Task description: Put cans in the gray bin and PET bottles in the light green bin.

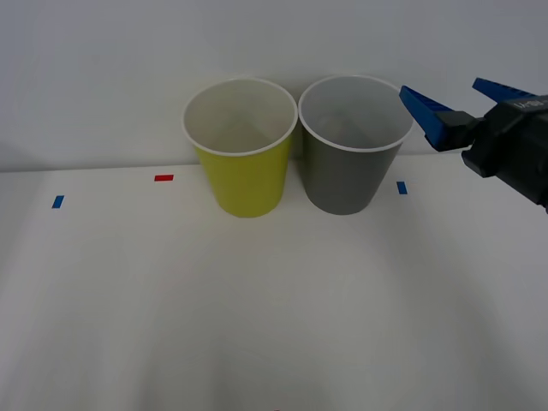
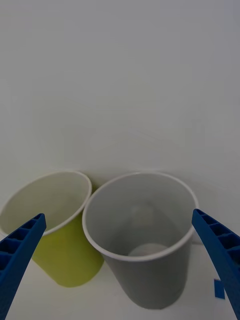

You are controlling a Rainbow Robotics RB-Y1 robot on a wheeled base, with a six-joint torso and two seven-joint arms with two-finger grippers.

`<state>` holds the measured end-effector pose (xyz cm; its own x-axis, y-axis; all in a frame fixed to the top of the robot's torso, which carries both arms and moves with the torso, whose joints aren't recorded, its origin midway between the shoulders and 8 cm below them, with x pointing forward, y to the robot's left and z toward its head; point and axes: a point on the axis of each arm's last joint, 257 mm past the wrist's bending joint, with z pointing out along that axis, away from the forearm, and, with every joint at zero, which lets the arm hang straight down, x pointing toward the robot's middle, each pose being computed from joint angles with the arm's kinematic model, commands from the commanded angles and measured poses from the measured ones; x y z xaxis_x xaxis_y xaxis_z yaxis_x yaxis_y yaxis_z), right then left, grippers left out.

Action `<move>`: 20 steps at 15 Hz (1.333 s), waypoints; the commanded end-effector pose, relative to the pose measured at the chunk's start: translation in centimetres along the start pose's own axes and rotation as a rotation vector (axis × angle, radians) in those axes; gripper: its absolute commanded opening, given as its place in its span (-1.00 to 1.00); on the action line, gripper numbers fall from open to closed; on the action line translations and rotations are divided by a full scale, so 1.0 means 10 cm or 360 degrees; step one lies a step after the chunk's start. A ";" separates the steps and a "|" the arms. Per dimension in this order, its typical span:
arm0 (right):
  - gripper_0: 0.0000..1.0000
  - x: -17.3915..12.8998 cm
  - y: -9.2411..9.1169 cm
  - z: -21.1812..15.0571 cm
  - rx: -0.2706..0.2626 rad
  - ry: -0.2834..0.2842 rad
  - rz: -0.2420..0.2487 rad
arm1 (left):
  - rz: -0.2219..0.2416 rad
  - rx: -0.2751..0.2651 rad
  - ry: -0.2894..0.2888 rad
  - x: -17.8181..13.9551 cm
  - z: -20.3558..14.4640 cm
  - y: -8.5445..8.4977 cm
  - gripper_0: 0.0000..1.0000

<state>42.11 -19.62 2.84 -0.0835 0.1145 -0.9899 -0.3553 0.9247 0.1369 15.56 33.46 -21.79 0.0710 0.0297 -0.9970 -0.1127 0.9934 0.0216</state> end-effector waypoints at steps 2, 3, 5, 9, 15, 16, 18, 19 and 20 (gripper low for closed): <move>1.00 0.62 -0.53 -0.21 0.0296 0.0195 0.0136 | 0.0000 0.0000 0.0000 0.00 0.00 0.00 1.00; 1.00 0.75 -0.63 -0.28 0.0350 0.0244 0.0124 | 0.0000 0.0000 0.0000 0.00 0.00 0.00 1.00; 1.00 0.91 -0.75 -0.39 0.0410 0.0283 0.0125 | 0.0000 0.0000 0.0000 0.00 0.00 0.00 1.00; 1.00 0.86 -0.66 -0.50 0.0364 0.0070 0.0014 | 0.0000 0.0000 0.0000 0.00 0.00 0.00 1.00; 1.00 0.92 -0.60 -0.64 0.0377 -0.0025 -0.0067 | 0.0000 0.0000 0.0000 0.00 0.00 0.00 1.00; 1.00 0.94 -0.58 -0.63 0.0395 -0.0039 -0.0057 | 0.0000 0.0000 0.0000 0.00 0.00 0.00 1.00; 1.00 0.94 -0.51 -0.60 0.0416 -0.0089 -0.0061 | 0.0000 0.0000 0.0000 0.00 0.00 0.00 1.00; 1.00 0.82 -0.40 -0.59 0.0373 -0.0181 -0.0082 | 0.0000 0.0000 0.0000 0.00 0.00 0.00 1.00; 1.00 0.70 -0.28 -0.61 0.0300 -0.0330 -0.0080 | 0.0000 0.0000 0.0000 0.00 0.00 0.00 1.00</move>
<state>37.40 -24.99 -5.97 0.0201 0.0925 -0.9955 -0.1225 0.9884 0.0894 15.56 33.46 -21.79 0.0710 0.0297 -0.9970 -0.1128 0.9934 0.0216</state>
